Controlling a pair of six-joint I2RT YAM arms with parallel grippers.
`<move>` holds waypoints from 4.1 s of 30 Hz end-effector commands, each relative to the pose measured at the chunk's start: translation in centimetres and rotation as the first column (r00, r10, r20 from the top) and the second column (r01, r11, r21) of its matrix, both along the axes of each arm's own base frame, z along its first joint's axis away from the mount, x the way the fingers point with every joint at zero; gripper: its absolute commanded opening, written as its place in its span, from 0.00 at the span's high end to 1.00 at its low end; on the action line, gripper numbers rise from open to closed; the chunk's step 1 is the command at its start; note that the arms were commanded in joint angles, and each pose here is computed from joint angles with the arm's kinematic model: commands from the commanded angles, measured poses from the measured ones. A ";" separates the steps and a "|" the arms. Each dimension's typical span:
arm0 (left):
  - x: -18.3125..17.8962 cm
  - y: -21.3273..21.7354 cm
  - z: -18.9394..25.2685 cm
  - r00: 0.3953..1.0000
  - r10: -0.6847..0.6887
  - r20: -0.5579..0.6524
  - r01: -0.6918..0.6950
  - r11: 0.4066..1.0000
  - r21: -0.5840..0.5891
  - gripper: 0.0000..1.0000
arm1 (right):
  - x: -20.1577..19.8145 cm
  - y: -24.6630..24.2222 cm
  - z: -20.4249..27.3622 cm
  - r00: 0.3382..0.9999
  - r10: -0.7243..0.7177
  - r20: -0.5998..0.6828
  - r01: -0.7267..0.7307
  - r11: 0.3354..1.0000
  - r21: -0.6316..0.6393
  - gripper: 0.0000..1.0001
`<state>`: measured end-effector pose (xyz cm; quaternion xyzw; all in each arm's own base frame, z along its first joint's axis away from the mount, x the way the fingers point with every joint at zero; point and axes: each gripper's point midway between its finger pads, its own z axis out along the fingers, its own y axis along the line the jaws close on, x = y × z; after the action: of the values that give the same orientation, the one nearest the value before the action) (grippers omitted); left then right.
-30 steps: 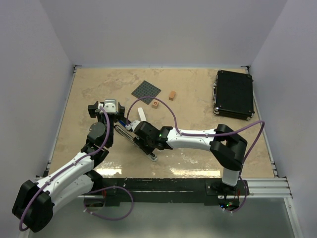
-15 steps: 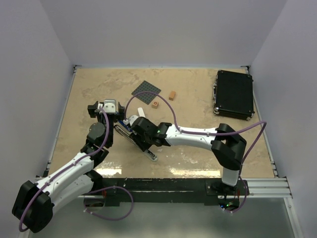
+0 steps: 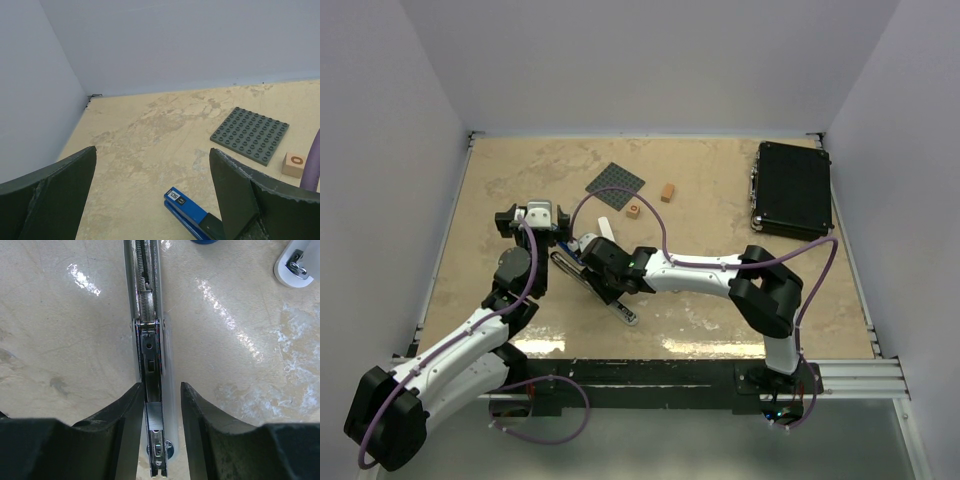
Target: Load the staples into the stapler
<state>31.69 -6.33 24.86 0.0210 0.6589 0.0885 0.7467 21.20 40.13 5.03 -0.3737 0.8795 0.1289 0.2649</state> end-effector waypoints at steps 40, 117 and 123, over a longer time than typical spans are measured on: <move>0.1 -0.3 1.6 0.998 -0.017 0.052 0.020 0.998 -0.057 0.00 | 1.2 0.6 2.4 0.999 -0.002 0.036 -0.001 0.997 0.073 0.64; 1.2 0.9 -4.6 0.973 -0.062 -0.221 -0.026 0.927 -0.375 0.00 | -0.5 0.1 6.4 0.985 0.139 0.100 -0.155 0.972 0.177 0.53; -1.3 4.1 -9.5 0.925 -0.028 -0.379 -0.183 0.841 -0.510 0.01 | 1.6 4.3 6.0 0.973 0.176 0.151 -0.205 0.957 0.206 0.47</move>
<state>32.19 -1.89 17.96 -0.1363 0.7606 -0.0127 0.6346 21.13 40.55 9.04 -0.4175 0.8336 0.1933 0.3055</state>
